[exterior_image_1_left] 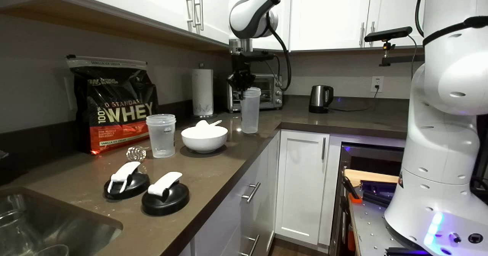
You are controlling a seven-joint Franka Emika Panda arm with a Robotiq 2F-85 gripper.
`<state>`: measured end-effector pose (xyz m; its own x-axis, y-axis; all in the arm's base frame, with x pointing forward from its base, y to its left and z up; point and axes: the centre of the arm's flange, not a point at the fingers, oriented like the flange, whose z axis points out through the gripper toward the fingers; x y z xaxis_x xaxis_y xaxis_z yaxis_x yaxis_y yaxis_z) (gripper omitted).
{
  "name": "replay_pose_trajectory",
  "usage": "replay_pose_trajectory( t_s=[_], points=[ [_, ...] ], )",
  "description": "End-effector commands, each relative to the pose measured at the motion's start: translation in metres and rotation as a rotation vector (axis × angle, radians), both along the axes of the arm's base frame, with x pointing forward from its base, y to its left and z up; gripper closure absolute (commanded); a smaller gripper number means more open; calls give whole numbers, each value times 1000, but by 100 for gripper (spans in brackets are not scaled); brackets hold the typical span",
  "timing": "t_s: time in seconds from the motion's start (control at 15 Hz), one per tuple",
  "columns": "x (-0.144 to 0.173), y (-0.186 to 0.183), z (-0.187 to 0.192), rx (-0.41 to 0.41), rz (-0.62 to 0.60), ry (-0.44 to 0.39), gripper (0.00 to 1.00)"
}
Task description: Move the big clear bottle to the right
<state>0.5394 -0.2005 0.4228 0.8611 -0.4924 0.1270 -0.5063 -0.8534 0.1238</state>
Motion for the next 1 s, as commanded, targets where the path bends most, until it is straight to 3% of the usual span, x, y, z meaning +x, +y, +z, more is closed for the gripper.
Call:
replay_pose_trajectory(
  t_s=[0.0,0.07,0.13,0.67,0.73,0.93],
  points=[
    [6,-1,3,-8,-26,17,98],
    [6,-1,2,-7,-30,19,98],
    [0,0,-2,1,-3,5,91],
    [0,0,-3,2,-10,5,91],
    [0,0,-3,2,-10,5,98],
    [20,-6,-2,20,-14,20,98]
  ],
)
